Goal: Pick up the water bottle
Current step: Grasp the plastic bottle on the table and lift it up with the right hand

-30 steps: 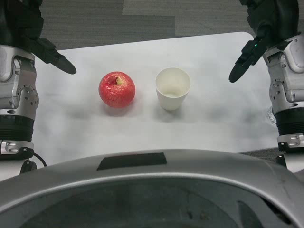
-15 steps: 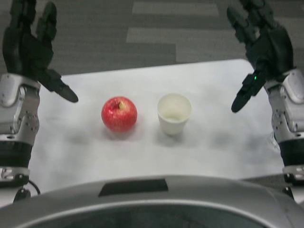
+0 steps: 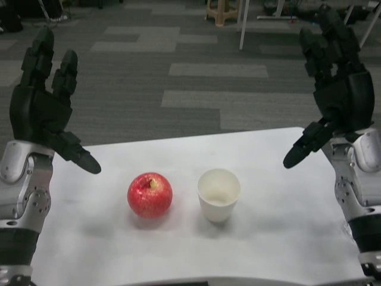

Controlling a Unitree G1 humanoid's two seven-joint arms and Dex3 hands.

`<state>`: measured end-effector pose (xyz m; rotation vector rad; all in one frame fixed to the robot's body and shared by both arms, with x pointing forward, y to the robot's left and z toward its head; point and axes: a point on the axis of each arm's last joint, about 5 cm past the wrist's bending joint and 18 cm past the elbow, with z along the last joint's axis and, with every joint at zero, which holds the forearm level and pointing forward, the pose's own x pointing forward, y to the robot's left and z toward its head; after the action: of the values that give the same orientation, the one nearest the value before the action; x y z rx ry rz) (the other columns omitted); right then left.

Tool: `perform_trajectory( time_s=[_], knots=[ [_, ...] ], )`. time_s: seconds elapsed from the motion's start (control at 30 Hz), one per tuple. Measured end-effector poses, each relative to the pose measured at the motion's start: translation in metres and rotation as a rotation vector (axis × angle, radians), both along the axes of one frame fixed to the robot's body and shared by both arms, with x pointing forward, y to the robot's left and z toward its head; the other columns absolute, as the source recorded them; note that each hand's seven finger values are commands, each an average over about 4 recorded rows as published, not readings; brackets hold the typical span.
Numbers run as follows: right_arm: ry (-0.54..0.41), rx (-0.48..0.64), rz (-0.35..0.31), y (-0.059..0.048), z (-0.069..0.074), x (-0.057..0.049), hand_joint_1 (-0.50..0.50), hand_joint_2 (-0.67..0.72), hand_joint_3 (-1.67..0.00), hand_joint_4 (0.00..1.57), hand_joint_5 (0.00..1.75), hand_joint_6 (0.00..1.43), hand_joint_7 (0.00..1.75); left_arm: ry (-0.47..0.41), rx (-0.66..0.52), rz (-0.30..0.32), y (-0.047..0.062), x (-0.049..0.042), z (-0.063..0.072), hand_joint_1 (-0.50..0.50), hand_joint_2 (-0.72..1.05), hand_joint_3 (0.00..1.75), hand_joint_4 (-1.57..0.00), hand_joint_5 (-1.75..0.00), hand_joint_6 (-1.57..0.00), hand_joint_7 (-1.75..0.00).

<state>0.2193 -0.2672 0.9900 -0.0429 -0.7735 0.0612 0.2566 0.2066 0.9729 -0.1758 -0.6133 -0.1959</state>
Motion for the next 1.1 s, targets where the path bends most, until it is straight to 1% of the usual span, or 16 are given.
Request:
perform_trajectory(
  time_s=[0.07, 0.13, 0.3, 0.37, 0.43, 0.6, 0.73, 0.93, 1.03, 1.1],
  knots=[
    [0.000, 0.001, 0.002, 0.001, 0.000, 0.001, -0.46, 0.60, 0.00, 0.00, 0.00, 0.00, 0.14, -0.011, -0.001, 0.001, 0.000, 0.0008, 0.002, -0.50, -0.72, 0.09, 0.00, 0.00, 0.00, 0.00],
    [-0.001, 0.001, 0.006, 0.002, 0.000, 0.002, -0.46, 0.60, 0.00, 0.00, 0.00, 0.00, 0.14, -0.017, -0.002, 0.003, 0.000, 0.0013, 0.004, -0.50, -0.72, 0.09, 0.00, 0.00, 0.00, -0.03],
    [-0.004, 0.000, 0.011, 0.003, 0.001, 0.003, -0.46, 0.60, 0.00, 0.00, 0.00, 0.00, 0.14, -0.020, -0.004, 0.007, 0.001, 0.0013, 0.004, -0.50, -0.72, 0.09, 0.00, 0.00, 0.00, -0.03],
    [-0.007, 0.000, 0.012, 0.003, 0.002, 0.003, -0.46, 0.60, 0.00, 0.00, 0.00, 0.00, 0.14, -0.021, -0.004, 0.008, 0.001, 0.0013, 0.004, -0.50, -0.72, 0.09, 0.00, 0.00, 0.00, -0.07],
    [-0.011, 0.000, 0.014, 0.003, 0.002, 0.004, -0.46, 0.60, 0.00, 0.00, 0.00, 0.00, 0.14, -0.021, -0.004, 0.008, 0.002, 0.0013, 0.005, -0.50, -0.72, 0.09, 0.00, 0.00, 0.00, -0.03],
    [-0.023, -0.001, 0.016, 0.004, 0.004, 0.004, -0.46, 0.60, 0.00, 0.00, 0.00, 0.00, 0.14, -0.027, -0.004, 0.008, 0.002, 0.0011, 0.006, -0.50, -0.72, 0.09, 0.00, 0.00, 0.00, -0.03],
    [-0.035, -0.003, 0.022, 0.005, 0.005, 0.003, -0.46, 0.60, 0.00, 0.00, 0.00, 0.00, 0.14, -0.042, -0.004, 0.007, 0.002, 0.0003, 0.008, -0.50, -0.72, 0.09, 0.00, 0.00, 0.00, -0.07],
    [-0.052, -0.003, 0.025, 0.006, 0.006, 0.003, -0.46, 0.60, 0.00, 0.00, 0.00, 0.00, 0.14, -0.076, -0.006, 0.014, 0.003, -0.0025, 0.013, -0.50, -0.72, 0.09, 0.00, 0.00, 0.00, 0.00],
    [-0.058, -0.004, 0.029, 0.007, 0.007, 0.003, -0.46, 0.60, 0.00, 0.00, 0.00, 0.00, 0.14, -0.080, -0.007, 0.018, 0.004, -0.0038, 0.013, -0.50, -0.72, 0.09, 0.00, 0.00, 0.00, 0.00],
    [-0.061, -0.005, 0.032, 0.007, 0.007, 0.003, -0.46, 0.60, 0.00, 0.00, 0.00, 0.00, 0.14, -0.082, -0.008, 0.021, 0.005, -0.0045, 0.014, -0.50, -0.72, 0.09, 0.00, 0.00, 0.00, -0.03]
  ],
)
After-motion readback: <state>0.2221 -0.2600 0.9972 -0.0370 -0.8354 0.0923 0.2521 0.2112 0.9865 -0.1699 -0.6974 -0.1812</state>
